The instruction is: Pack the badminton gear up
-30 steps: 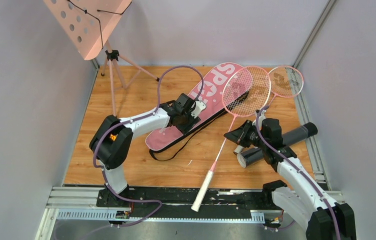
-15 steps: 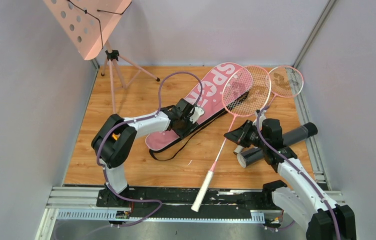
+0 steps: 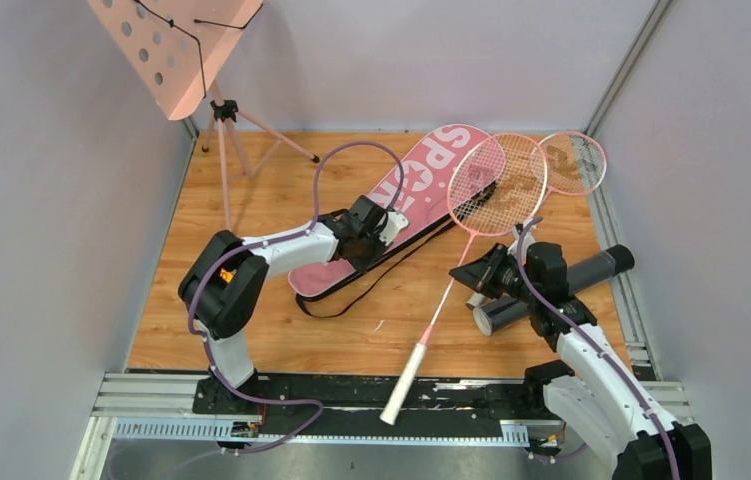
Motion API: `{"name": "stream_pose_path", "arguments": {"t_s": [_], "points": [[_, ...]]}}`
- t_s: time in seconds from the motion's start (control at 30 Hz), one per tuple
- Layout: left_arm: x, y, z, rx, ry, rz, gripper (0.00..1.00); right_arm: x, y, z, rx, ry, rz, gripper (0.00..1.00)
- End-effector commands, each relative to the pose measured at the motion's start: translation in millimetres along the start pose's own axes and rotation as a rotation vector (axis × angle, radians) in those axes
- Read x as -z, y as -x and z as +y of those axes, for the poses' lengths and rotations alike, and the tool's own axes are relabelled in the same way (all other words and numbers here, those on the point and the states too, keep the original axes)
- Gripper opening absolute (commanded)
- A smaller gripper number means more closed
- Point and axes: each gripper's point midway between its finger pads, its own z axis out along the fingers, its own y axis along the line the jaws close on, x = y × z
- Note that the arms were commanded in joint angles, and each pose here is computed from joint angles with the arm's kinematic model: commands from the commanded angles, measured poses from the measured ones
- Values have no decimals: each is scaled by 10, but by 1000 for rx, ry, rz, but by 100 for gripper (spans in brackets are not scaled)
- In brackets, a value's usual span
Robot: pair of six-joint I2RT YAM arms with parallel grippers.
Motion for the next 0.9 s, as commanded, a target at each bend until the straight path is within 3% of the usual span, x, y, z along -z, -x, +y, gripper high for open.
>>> {"name": "stream_pose_path", "arguments": {"t_s": [0.0, 0.63, 0.87], "points": [[328, 304, -25, 52, -13, -109, 0, -24, 65, 67, -13, 13, -6, 0], [754, 660, -68, 251, -24, -247, 0, -144, -212, -556, -282, -259, 68, 0], [894, 756, -119, 255, -58, -301, 0, -213, -221, -396, -234, -158, 115, 0]]}}
